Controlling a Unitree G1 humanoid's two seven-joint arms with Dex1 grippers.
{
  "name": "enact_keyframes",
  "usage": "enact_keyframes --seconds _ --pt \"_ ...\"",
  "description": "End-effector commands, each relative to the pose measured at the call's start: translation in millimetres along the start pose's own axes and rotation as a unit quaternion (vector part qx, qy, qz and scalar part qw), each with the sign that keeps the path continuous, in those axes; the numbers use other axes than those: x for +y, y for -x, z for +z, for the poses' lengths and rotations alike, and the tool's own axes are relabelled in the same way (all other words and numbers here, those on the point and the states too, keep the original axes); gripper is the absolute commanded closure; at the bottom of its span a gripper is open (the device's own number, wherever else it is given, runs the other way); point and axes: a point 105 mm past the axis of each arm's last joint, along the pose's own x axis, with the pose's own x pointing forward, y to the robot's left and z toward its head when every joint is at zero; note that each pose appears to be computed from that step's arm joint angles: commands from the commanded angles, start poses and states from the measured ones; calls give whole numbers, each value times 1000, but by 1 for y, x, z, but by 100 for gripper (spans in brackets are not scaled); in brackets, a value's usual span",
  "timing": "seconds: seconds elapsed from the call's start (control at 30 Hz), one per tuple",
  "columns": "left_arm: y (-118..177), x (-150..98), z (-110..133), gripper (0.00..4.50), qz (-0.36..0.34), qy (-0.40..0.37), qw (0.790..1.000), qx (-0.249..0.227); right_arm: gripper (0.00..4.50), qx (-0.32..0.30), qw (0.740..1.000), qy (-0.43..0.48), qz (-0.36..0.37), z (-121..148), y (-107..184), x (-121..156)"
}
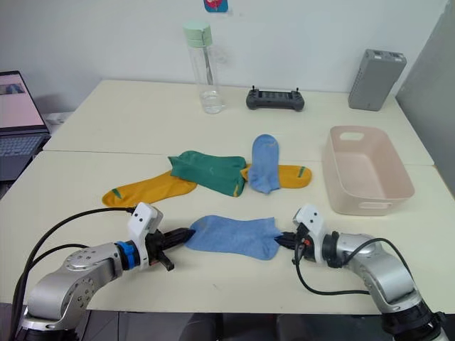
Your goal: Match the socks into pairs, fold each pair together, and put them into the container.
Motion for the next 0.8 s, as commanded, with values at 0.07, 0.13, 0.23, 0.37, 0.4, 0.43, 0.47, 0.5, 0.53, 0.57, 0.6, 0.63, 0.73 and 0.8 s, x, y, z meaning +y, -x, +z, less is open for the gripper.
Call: enact_keyframes --seconds 0.07,0.13,0.23,0.37,0.4,0.43,0.47,0.5,0.53,0.57,0.6,0.63,0.73,0.8 --pt "1 -16 10 445 -12 13 1000 -23 445 -5 1000 7 6 6 12 6" --pt "2 -22 10 445 -9 25 999 -28 445 2 1000 2 -7 4 17 1" --pt "3 -26 5 445 -2 34 999 -27 445 4 1000 -5 -8 3 18 -2" --pt "1 -24 1 445 13 34 999 -28 445 10 1000 -7 -18 0 14 -11" --pt "1 -23 1 445 15 34 999 -28 445 14 1000 -4 -19 -1 14 -12" --pt "0 -21 -1 445 18 30 999 -25 445 17 1000 -1 -19 -2 14 -13" --pt "-1 -20 -2 445 22 25 999 -24 445 17 1000 1 -22 -2 13 -16" --pt "-1 -16 -2 445 30 23 999 -27 445 15 1000 1 -26 -2 13 -18" --pt "-1 -13 -1 445 37 21 999 -29 445 17 1000 4 -25 -3 13 -18" --pt "-1 -11 0 445 39 21 998 -32 445 21 999 7 -25 -3 13 -19" --pt "0 -11 1 445 40 20 998 -34 445 22 999 8 -25 -3 14 -20" --pt "0 -11 1 445 40 20 998 -34 445 21 999 8 -25 -3 14 -20" --pt "1 -13 -1 445 32 19 999 -29 445 17 1000 4 -22 -3 15 -19" --pt "1 -15 -3 448 26 16 999 -25 426 13 1000 3 -20 -3 16 -17"
